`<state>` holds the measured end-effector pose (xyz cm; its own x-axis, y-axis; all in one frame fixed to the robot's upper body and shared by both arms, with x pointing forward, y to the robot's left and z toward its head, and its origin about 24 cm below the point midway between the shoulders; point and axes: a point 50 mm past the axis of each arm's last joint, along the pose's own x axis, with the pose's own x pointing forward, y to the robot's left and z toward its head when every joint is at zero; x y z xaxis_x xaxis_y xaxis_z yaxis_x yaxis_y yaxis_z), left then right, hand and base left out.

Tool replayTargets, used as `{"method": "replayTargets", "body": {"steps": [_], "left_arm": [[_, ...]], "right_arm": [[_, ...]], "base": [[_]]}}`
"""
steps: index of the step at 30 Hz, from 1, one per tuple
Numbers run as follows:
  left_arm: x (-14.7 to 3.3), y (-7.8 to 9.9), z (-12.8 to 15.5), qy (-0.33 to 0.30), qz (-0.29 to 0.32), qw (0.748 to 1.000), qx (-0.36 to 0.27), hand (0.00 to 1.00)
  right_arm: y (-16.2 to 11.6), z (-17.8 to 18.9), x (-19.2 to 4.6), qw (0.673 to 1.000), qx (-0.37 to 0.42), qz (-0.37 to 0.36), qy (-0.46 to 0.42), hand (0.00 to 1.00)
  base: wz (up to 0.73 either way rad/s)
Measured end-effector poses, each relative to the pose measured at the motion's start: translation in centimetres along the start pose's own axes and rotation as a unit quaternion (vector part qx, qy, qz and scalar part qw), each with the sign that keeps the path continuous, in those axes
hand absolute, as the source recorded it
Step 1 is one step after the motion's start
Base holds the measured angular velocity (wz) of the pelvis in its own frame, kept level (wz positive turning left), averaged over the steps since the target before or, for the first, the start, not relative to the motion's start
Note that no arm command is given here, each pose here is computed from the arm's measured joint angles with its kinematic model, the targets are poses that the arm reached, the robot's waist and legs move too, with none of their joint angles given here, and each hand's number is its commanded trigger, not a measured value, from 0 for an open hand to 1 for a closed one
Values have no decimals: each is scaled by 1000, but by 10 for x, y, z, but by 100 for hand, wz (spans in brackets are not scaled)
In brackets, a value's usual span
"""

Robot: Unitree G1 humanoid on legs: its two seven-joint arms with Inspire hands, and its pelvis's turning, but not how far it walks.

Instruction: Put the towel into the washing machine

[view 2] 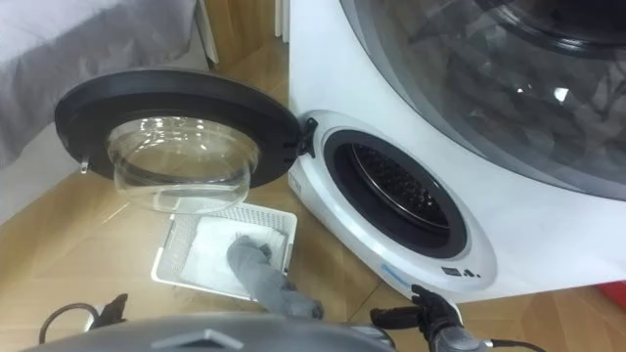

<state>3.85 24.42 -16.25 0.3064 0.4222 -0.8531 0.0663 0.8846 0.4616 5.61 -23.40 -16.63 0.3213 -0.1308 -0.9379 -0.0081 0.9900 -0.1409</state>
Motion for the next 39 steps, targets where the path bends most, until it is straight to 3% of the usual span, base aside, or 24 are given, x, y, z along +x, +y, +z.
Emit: {"method": "replayTargets", "body": {"steps": [25, 34, 39], "left_arm": [[1, 1, 11, -32, 2, 999, 3, 0], [4, -8, 60, -108, -14, 993, 49, 0], [4, -14, 81, -143, -25, 984, 104, 0]], "right_arm": [[1, 2, 0, 1000, 5, 12, -5, 0], [2, 26, 5, 999, -45, 6, -26, 0], [6, 44, 7, 997, -65, 14, -44, 0]], "base": [[0], [-3], [-5]]}}
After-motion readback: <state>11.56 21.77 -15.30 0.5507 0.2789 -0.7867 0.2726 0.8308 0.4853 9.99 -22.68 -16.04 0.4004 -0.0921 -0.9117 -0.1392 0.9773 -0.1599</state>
